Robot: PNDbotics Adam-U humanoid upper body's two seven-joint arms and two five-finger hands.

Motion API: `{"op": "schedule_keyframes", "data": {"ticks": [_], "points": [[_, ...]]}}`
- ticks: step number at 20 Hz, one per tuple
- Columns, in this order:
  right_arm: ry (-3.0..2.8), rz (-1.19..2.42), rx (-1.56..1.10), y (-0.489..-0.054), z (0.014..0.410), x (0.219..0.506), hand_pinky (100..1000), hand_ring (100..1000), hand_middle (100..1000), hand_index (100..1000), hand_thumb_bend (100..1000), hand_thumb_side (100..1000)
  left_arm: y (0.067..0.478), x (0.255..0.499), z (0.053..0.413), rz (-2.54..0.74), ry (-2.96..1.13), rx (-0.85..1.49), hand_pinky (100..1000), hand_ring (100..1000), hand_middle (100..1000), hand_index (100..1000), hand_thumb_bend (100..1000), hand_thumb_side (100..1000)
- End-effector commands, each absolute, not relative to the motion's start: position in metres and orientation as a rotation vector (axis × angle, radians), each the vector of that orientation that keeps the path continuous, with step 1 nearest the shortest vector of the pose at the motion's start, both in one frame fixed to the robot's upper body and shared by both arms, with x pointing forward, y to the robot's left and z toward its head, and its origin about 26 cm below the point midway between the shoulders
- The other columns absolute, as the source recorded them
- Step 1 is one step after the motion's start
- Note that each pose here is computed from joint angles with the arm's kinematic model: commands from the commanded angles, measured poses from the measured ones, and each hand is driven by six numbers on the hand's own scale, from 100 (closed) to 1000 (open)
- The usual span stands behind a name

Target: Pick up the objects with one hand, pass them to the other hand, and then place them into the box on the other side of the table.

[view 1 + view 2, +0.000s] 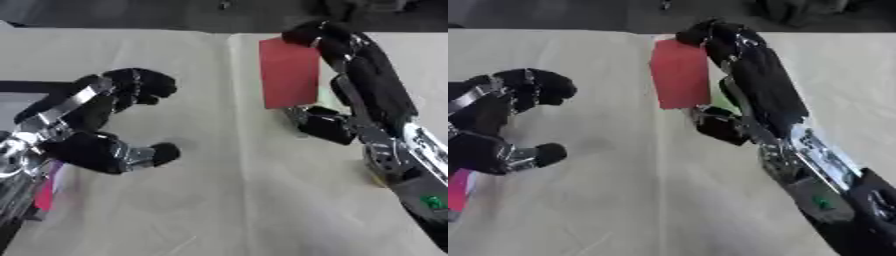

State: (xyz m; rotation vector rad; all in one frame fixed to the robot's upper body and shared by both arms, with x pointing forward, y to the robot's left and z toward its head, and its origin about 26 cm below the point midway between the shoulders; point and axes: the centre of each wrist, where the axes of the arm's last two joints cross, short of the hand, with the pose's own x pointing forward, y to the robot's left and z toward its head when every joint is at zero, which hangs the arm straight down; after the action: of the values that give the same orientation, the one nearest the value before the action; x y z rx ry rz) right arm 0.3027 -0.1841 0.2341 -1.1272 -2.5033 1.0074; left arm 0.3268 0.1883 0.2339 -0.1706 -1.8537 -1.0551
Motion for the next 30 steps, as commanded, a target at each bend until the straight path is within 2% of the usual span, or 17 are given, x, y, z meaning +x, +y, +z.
{"op": "schedule_keyframes", "data": {"ticks": [1,3,6,7,8,11,12,15,18,24,30], "points": [[-2.541,1.04,-1.117,-0.178,0.242,0.299,801,589,545,505,100,100,0.188,0.328,0.241,-1.054,-1.901,-0.099,897,858,755,826,485,458],[-2.559,1.061,-1.09,-0.172,0.242,0.298,802,590,545,505,100,100,0.183,0.33,0.241,-1.048,-1.919,-0.057,895,858,755,826,506,475],[-2.578,1.081,-1.073,-0.166,0.244,0.297,802,591,546,506,100,100,0.173,0.331,0.244,-1.076,-1.955,-0.015,890,856,754,823,472,484],[-2.579,1.086,-1.07,-0.164,0.244,0.297,802,591,546,506,100,100,0.17,0.332,0.245,-1.083,-1.967,-0.006,888,855,752,821,450,496],[-2.58,1.091,-1.07,-0.163,0.245,0.297,803,591,545,506,107,100,0.167,0.332,0.246,-1.088,-1.98,0.008,886,854,751,820,473,532],[-2.566,1.082,-1.119,-0.159,0.247,0.296,805,590,542,503,140,100,0.157,0.33,0.247,-1.112,-2.014,-0.001,891,859,758,829,627,579],[-2.561,1.072,-1.148,-0.159,0.247,0.296,806,590,541,502,149,100,0.155,0.329,0.247,-1.125,-2.022,-0.02,895,862,762,836,727,602],[-2.552,1.053,-1.219,-0.156,0.247,0.296,808,592,539,500,161,100,0.153,0.327,0.248,-1.156,-2.029,-0.086,901,868,767,844,916,682],[-2.551,1.056,-1.253,-0.154,0.245,0.295,809,593,539,500,161,100,0.152,0.325,0.249,-1.177,-2.036,-0.139,905,873,771,851,1000,717],[-2.567,1.065,-1.221,-0.148,0.244,0.294,806,587,539,500,160,100,0.149,0.325,0.252,-1.178,-2.033,-0.174,903,872,766,859,994,692],[-2.599,1.078,-1.16,-0.14,0.241,0.291,801,580,538,499,156,100,0.137,0.32,0.259,-1.168,-2.042,-0.206,903,872,764,855,912,624]]}}
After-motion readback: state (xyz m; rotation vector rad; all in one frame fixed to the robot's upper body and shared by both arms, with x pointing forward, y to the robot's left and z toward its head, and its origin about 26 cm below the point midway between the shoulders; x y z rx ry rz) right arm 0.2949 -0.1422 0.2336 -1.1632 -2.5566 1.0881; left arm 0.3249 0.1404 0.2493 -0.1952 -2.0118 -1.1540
